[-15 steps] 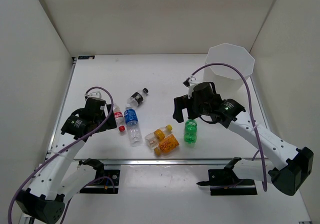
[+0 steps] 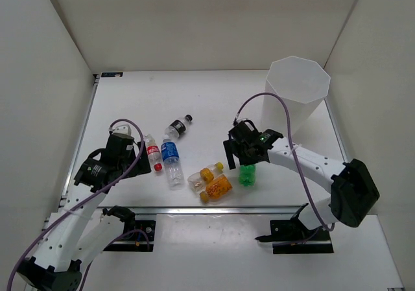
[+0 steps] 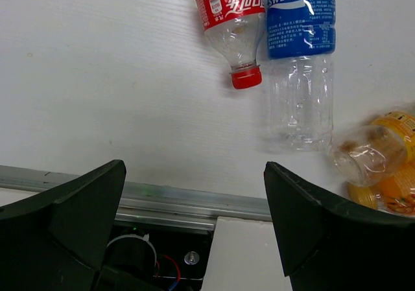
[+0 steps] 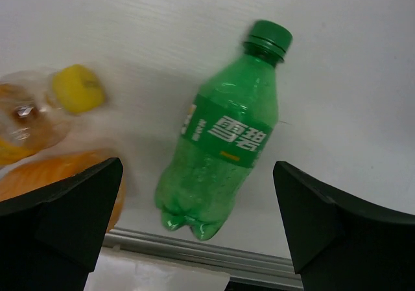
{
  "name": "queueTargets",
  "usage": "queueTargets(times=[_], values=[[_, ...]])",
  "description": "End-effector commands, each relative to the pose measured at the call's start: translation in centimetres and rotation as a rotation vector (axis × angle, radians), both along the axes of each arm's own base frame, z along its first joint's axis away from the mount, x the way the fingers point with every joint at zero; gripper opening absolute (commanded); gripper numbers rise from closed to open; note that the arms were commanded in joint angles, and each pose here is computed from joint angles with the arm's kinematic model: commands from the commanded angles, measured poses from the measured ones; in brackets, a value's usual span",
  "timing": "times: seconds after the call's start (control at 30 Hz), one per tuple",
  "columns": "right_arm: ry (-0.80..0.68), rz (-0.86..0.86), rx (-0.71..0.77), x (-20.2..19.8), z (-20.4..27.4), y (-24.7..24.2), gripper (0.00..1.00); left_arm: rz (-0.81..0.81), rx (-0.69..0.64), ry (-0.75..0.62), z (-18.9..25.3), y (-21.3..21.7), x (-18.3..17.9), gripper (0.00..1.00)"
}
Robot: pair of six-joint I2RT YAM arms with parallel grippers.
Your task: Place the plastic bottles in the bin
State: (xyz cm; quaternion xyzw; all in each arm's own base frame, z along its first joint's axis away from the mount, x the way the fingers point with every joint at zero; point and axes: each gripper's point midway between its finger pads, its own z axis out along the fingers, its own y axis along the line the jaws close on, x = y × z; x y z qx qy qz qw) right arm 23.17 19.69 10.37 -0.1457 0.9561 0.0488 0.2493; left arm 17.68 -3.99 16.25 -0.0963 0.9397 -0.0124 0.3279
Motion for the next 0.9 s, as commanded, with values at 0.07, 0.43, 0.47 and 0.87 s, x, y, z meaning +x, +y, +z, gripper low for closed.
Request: queueTargets(times=[0.07, 0.43, 0.47, 0.87], values=[[-0.063, -0.236, -0.042, 1.9, -1.9, -2.4, 0.99, -0.054, -0.058, 0.017, -0.7, -1.4, -0.5, 0.99], [-0.068, -0.291, 0.028, 1.8, -6.2, -1.5, 0.51, -0.087, -0.043, 0.024, -0.7, -1.6, -0.3, 0.99], [-0.100, -0.279, 0.039, 2.6, -4.9, -1.2, 0.45, -0.083, -0.036, 0.027, -0.8, -1.5, -0.2, 0.99], [-0.671, 0.016, 0.278, 10.5, 25.1, 0.1, 0.24, -0.024, -0.070, 0.017, -1.2, -1.9, 1.7, 0.98]])
